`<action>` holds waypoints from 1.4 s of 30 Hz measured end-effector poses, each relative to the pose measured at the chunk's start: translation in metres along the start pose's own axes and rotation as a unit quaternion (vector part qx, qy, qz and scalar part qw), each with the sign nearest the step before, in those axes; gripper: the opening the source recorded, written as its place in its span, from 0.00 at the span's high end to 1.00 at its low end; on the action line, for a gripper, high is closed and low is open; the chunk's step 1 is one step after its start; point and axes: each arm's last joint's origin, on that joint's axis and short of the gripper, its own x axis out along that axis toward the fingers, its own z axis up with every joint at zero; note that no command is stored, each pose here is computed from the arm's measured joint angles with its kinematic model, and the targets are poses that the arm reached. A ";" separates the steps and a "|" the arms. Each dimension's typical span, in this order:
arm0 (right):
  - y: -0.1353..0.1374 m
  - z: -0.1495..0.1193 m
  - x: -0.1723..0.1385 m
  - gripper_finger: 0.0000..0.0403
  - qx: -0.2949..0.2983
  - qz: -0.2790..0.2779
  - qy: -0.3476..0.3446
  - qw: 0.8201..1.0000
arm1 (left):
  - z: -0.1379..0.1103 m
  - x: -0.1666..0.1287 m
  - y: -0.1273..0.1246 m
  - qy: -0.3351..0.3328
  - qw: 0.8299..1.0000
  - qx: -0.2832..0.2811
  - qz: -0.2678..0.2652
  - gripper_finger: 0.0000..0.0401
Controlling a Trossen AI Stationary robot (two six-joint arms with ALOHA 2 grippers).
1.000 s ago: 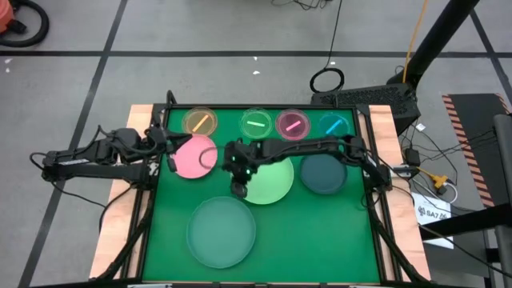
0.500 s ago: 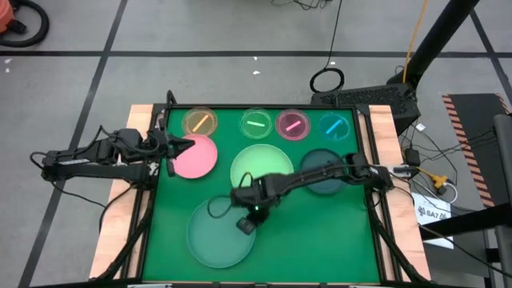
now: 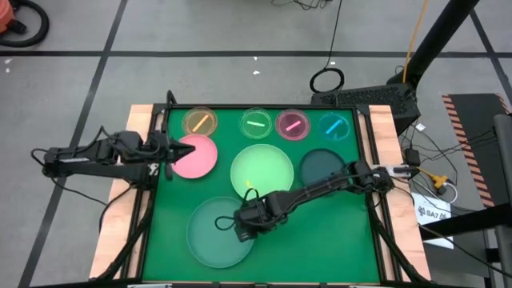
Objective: Stack plastic plates
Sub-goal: Stack the dark green plate on top of the green plate
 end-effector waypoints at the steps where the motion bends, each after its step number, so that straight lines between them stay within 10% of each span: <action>1: 0.002 -0.001 0.000 0.55 0.011 0.007 -0.004 1.000 | -0.001 0.000 -0.001 0.004 1.000 0.002 -0.007 0.92; 12: 0.014 -0.016 0.001 0.60 0.064 0.061 -0.044 0.995 | -0.004 -0.003 -0.015 0.018 0.997 0.016 -0.070 0.92; 21: -0.004 -0.013 0.003 0.64 0.067 -0.035 -0.069 0.995 | 0.002 -0.004 -0.017 -0.016 0.996 0.051 -0.078 0.92; 42: -0.003 -0.002 0.033 0.64 0.070 -0.031 -0.121 0.990 | 0.010 -0.004 -0.018 -0.059 0.991 0.098 -0.073 0.92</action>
